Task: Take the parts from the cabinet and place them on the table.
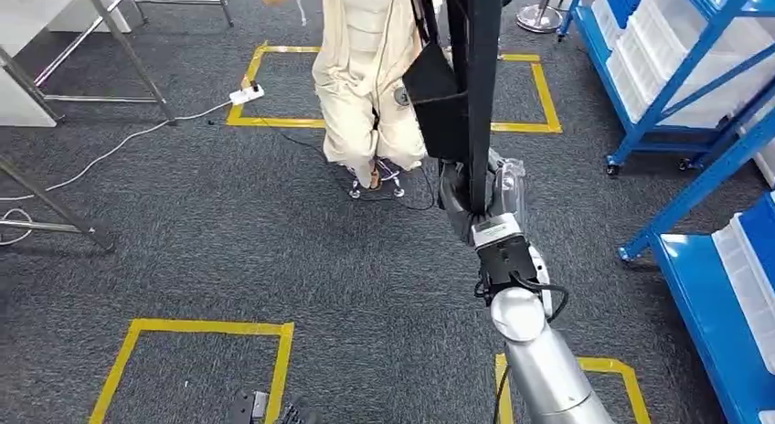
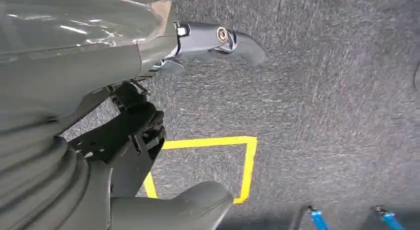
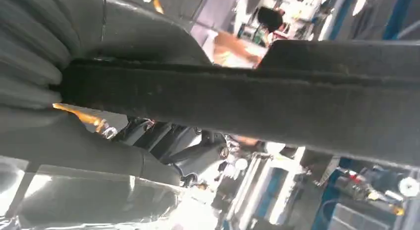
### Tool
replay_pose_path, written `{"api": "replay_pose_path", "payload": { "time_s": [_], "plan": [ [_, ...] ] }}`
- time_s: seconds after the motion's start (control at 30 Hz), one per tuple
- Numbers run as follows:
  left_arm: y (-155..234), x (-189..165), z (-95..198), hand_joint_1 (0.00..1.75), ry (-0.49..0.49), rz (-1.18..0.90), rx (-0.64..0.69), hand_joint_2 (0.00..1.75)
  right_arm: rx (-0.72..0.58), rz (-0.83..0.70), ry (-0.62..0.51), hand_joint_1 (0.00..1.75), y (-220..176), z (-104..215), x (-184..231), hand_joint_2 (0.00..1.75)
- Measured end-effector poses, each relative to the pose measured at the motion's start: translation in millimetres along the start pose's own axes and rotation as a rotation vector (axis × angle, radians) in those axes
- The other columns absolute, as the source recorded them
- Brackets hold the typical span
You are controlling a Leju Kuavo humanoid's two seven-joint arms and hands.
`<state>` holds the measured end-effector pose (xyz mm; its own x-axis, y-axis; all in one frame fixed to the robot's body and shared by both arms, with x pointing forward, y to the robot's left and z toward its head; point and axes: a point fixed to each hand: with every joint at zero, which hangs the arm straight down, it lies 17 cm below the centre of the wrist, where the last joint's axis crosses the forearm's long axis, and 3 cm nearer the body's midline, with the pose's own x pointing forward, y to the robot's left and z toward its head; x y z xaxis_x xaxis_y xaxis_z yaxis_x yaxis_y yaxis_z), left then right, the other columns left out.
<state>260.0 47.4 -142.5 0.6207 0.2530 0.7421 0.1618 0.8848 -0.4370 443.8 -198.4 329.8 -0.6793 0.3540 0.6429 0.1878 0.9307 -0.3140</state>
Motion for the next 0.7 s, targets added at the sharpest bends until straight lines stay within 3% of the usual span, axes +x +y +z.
{"api": "replay_pose_path", "payload": {
  "time_s": [0.7],
  "plan": [
    [13, -6, 4, 0.00, 0.009, 0.003, 0.046, 1.75, 0.027, -0.037, 0.024, 1.75, 20, 0, -6, 1.75]
  ]
}}
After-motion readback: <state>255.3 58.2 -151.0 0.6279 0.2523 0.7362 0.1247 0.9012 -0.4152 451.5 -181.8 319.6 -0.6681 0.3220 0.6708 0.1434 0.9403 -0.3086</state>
